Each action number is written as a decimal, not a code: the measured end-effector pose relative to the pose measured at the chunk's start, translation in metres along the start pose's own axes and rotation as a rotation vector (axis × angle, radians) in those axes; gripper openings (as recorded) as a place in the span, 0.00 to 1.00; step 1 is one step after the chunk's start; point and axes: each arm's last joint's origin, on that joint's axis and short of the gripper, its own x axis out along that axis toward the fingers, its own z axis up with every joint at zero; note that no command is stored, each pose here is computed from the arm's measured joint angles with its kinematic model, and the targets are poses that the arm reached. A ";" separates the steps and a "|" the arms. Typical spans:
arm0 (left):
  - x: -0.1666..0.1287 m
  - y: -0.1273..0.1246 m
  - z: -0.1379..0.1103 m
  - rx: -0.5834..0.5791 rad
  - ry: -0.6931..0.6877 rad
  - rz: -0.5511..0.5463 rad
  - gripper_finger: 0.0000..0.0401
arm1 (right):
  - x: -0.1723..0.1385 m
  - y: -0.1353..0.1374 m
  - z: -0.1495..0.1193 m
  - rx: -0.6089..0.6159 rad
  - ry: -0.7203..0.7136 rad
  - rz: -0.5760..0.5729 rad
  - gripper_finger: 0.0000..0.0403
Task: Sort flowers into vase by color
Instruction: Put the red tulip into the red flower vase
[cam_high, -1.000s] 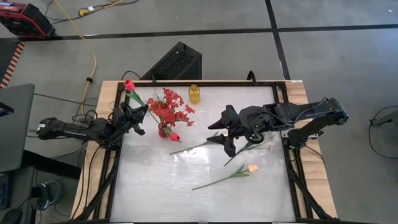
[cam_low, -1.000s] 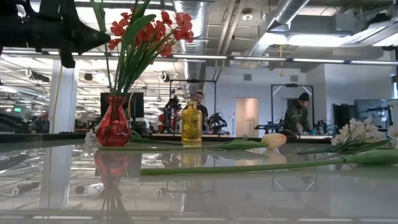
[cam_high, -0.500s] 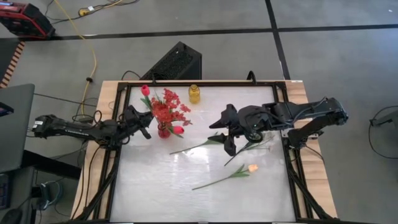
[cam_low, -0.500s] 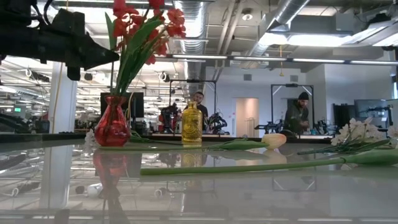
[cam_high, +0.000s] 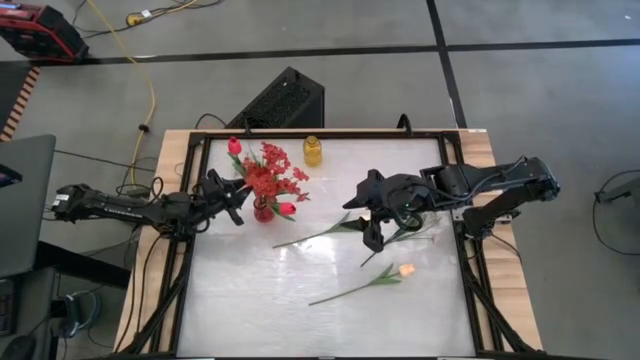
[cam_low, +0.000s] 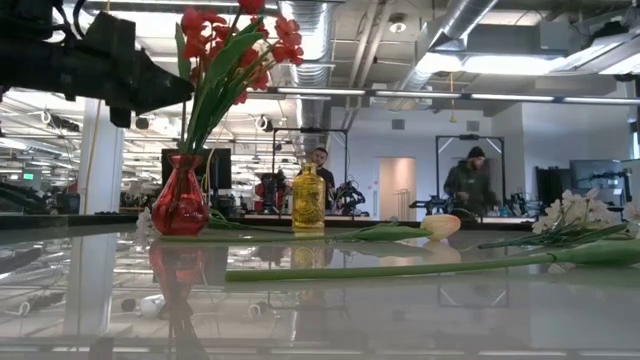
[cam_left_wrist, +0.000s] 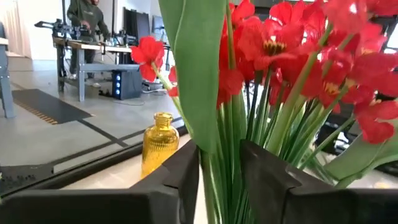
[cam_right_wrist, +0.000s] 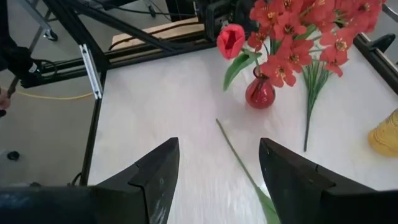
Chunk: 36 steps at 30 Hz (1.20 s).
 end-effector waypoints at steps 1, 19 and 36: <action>0.000 0.000 0.000 -0.013 0.000 0.000 0.27 | 0.000 0.000 0.000 0.001 0.005 0.001 0.62; 0.002 -0.011 0.046 0.050 0.338 0.096 0.49 | -0.002 0.010 -0.008 -0.019 0.057 0.045 0.62; -0.004 -0.025 0.060 -0.249 0.807 -0.192 0.54 | -0.002 0.009 -0.011 -0.031 0.093 0.049 0.62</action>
